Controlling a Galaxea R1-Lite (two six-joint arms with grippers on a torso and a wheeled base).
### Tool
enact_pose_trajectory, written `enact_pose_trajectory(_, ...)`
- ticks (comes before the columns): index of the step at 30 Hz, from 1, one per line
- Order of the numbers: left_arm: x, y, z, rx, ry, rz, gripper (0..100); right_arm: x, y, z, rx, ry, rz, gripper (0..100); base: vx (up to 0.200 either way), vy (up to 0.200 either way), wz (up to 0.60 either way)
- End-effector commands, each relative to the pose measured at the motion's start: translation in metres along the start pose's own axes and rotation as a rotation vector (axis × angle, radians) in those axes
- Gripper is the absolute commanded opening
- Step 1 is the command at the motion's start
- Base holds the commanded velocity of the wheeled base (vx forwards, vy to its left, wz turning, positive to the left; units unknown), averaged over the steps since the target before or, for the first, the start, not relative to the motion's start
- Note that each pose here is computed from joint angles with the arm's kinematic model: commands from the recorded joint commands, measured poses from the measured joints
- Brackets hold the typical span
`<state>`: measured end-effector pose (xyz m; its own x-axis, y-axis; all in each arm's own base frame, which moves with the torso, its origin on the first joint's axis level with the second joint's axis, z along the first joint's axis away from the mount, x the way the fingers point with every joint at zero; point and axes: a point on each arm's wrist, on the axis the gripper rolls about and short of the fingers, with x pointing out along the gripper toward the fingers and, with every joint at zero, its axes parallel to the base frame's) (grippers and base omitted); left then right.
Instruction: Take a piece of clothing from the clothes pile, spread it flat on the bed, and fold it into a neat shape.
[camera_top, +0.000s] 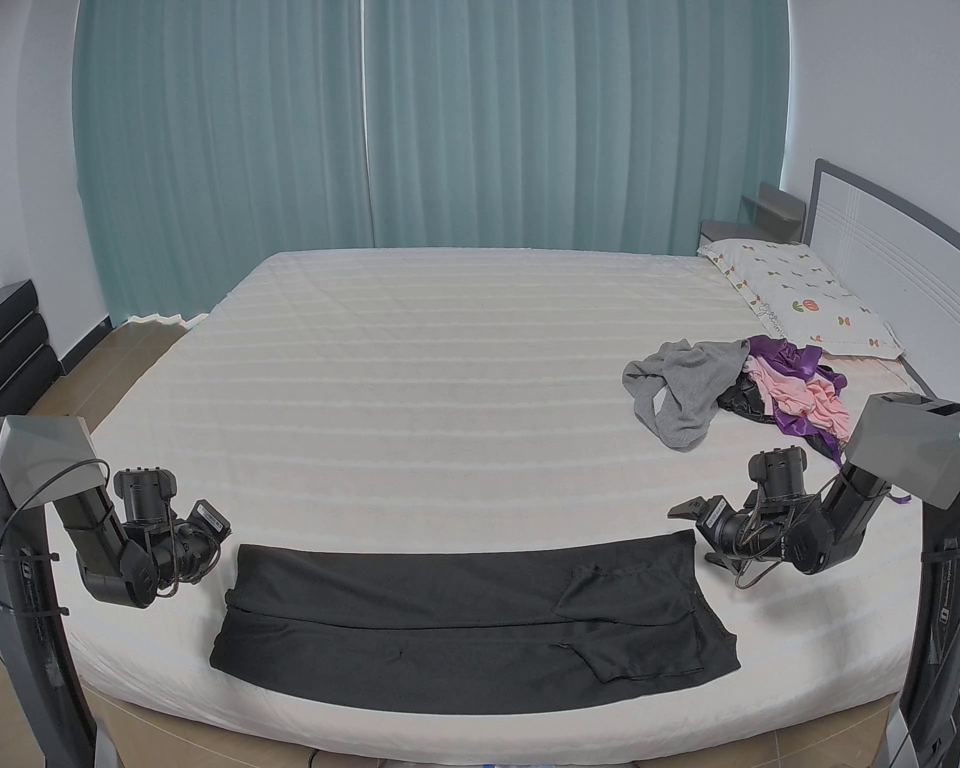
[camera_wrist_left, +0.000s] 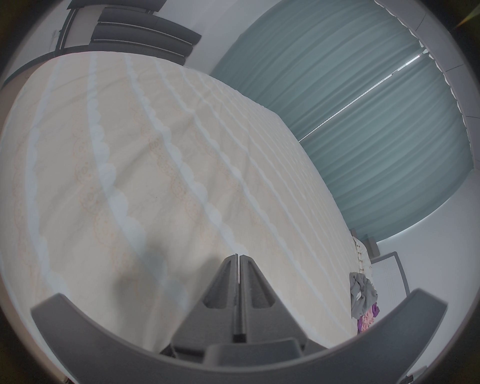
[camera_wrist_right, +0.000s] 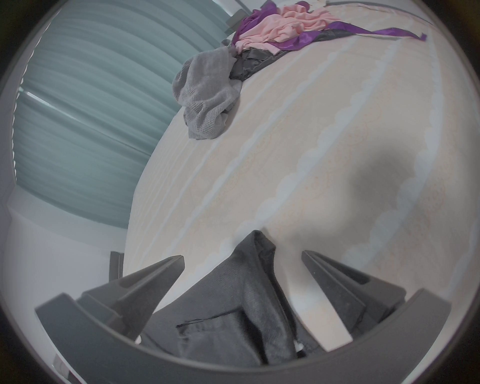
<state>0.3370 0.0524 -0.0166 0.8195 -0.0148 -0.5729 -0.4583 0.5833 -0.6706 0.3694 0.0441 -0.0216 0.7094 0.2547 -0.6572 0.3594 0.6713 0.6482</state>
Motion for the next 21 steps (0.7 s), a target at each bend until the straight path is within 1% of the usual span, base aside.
enact_pose_trajectory(1, -0.020, -0.003, -0.001, 0.000, 0.018, -0.017, 0, -0.030, 0.004, 0.008, 0.066, -0.024, 0.034, 100, 0.000, 0.000, 0.00)
enact_pose_trajectory(3, -0.024, -0.003, -0.002, -0.003, 0.026, -0.019, 0, -0.038, -0.001, 0.008, 0.083, -0.010, 0.056, 100, 0.000, 0.000, 0.00)
enact_pose_trajectory(6, -0.028, 0.001, -0.005, -0.009, 0.044, -0.009, 0, -0.042, -0.011, 0.009, 0.096, -0.006, 0.078, 100, -0.200, 0.000, 0.00)
enact_pose_trajectory(10, -0.034, 0.003, -0.007, -0.012, 0.059, -0.008, 0, -0.042, -0.018, 0.012, 0.105, -0.024, 0.083, 100, -0.200, 0.000, 0.00)
enact_pose_trajectory(12, -0.040, 0.002, -0.008, -0.012, 0.079, -0.029, 0, -0.041, -0.020, 0.012, 0.118, -0.022, 0.080, 100, -0.200, 0.000, 0.00)
enact_pose_trajectory(15, -0.041, 0.003, -0.009, -0.009, 0.097, -0.036, 0, -0.039, -0.022, 0.012, 0.131, -0.016, 0.079, 100, -0.200, 0.000, 0.00)
enact_pose_trajectory(21, -0.041, 0.003, -0.010, -0.010, 0.101, -0.034, 0, -0.039, -0.021, 0.011, 0.130, -0.012, 0.081, 100, 0.000, 0.000, 0.00)
